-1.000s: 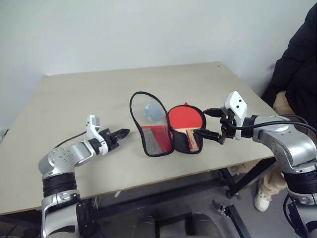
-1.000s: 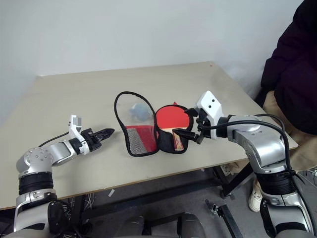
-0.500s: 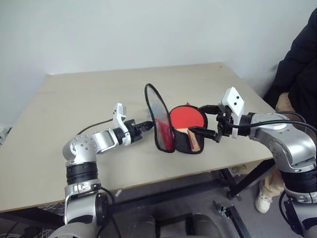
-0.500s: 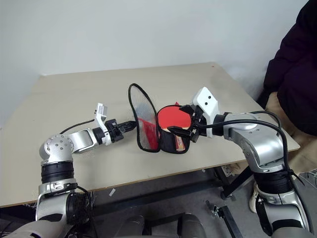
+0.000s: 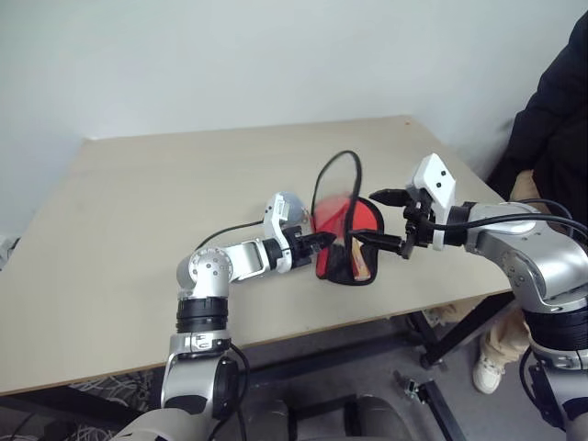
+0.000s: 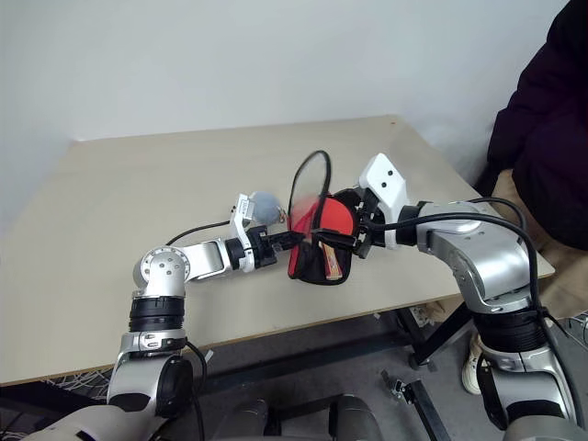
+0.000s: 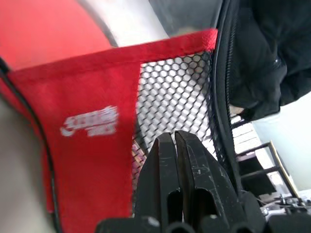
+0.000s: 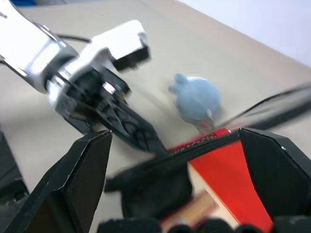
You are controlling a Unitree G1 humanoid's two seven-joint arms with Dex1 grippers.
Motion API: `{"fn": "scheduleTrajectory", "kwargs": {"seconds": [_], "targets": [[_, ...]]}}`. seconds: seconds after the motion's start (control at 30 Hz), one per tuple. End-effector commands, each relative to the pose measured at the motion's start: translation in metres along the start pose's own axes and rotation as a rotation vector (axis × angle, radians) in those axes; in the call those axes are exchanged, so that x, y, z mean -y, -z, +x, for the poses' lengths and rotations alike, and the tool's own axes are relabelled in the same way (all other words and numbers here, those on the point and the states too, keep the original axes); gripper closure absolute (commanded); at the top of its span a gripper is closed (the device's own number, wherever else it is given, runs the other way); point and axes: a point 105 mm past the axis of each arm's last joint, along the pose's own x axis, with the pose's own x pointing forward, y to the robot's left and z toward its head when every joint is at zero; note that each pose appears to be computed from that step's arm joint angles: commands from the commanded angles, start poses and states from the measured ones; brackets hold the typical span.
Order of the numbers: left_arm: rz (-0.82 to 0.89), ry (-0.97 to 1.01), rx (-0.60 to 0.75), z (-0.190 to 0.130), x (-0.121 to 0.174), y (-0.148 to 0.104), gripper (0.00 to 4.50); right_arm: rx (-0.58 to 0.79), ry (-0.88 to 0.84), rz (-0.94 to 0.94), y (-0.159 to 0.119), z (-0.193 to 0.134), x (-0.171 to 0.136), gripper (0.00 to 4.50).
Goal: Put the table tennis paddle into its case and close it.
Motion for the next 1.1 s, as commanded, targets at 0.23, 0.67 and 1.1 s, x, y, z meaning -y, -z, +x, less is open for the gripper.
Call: {"fn": "scheduleTrajectory", "kwargs": {"seconds": [0.23, 0.67, 1.1], "targets": [[0.131, -0.049, 0.121, -0.009, -0.001, -0.027, 4.49, 0.036, 0.013, -0.048, -0.013, -0.003, 0.006, 0.0], [-0.101, -0.093, 0.011, -0.013, -0.018, -0.004, 3.13, 0.043, -0.003, -0.031, -0.012, 0.006, 0.001, 0.0], [-0.334, -0.151, -0.001, -0.022, -0.034, -0.002, 0.37, 0.031, 0.002, -0.006, -0.005, 0.007, 0.0, 0.0]]}}
